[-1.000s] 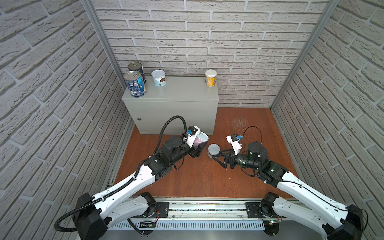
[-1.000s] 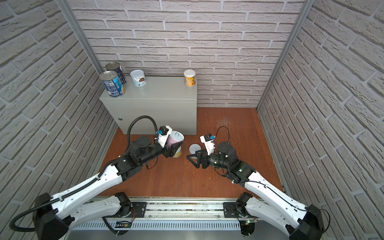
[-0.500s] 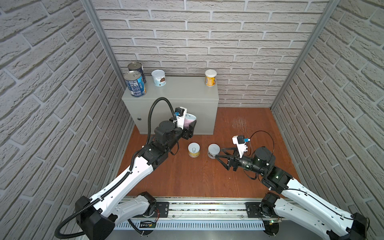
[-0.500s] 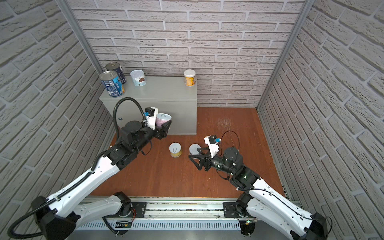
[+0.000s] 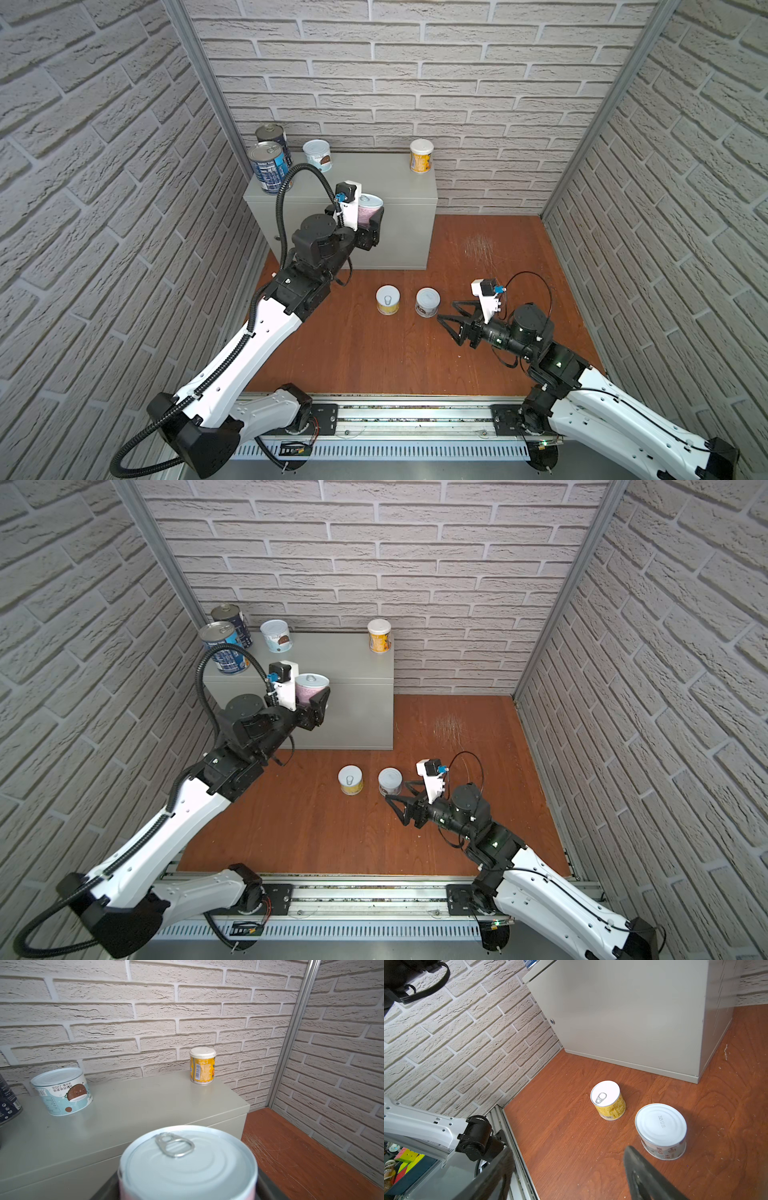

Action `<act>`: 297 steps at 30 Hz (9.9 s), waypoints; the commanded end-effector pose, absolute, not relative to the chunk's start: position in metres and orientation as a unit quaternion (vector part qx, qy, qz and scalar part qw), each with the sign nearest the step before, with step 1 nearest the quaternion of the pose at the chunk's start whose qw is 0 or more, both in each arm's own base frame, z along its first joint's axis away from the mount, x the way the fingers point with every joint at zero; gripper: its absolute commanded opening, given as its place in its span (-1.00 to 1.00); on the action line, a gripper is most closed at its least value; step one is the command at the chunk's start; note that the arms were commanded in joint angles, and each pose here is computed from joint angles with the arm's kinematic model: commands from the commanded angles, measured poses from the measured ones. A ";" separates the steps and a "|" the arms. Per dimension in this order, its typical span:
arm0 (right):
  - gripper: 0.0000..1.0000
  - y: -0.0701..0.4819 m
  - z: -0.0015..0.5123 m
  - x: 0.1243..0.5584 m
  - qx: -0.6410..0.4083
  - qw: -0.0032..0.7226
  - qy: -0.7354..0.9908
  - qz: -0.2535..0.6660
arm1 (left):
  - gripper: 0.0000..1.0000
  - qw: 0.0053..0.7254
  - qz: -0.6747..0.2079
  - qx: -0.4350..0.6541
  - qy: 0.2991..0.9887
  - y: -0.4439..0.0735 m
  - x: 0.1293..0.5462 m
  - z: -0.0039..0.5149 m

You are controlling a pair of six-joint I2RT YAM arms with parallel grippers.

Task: Place and organize the canned foods onto the counter
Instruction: 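Raise the pink-labelled can with the left gripper while the right gripper pulls back, then lower the pink-labelled can onto the cabinet top beside the blue cans, then open the left gripper and pull it back from the pink-labelled can, then close the right gripper on the yellow-labelled floor can while the left gripper withdraws, then lift the yellow-labelled can with the right gripper toward the left gripper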

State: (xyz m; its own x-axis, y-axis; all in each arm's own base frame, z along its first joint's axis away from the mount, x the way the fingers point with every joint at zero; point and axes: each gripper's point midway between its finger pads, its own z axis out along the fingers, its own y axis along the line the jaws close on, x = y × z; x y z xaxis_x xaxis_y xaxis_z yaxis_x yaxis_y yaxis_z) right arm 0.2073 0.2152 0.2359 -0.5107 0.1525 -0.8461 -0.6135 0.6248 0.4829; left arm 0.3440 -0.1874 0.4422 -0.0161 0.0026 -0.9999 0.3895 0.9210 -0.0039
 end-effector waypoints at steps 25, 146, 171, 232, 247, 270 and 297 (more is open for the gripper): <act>0.67 0.215 0.224 0.203 -0.183 0.464 0.778 0.382 | -0.15 0.754 -0.017 0.051 0.655 -0.103 0.408 0.516; 0.67 0.247 0.213 0.234 -0.203 0.405 0.817 0.358 | 0.96 0.720 0.105 0.001 0.686 -0.059 0.462 0.443; 0.66 0.229 0.215 0.244 -0.163 0.421 0.835 0.314 | 0.96 0.692 0.089 -0.023 0.716 -0.056 0.398 0.371; 0.88 0.332 0.105 0.333 -0.238 0.212 0.946 0.067 | 0.97 0.603 -0.046 -0.047 0.795 -0.050 0.247 0.182; 1.00 0.351 0.074 0.342 -0.237 0.194 0.949 0.077 | 0.97 0.589 -0.054 -0.049 0.805 -0.052 0.247 0.170; 0.58 0.355 0.064 0.355 -0.238 0.196 0.949 0.058 | 0.97 0.586 -0.062 -0.047 0.807 -0.056 0.247 0.166; -0.33 0.336 0.151 0.347 -0.199 0.224 0.943 0.148 | 0.97 0.538 -0.209 0.118 0.808 -0.139 0.237 0.160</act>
State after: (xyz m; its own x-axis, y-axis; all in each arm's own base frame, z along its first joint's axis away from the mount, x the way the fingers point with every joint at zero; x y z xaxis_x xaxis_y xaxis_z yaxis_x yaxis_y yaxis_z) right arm 0.3448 0.3318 0.1013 -0.8498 -0.3629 -0.3823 -0.4366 0.8910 0.1245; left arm 0.2376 -0.1189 0.1422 -0.4511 -0.0408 -0.8916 0.3092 0.9299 -0.1990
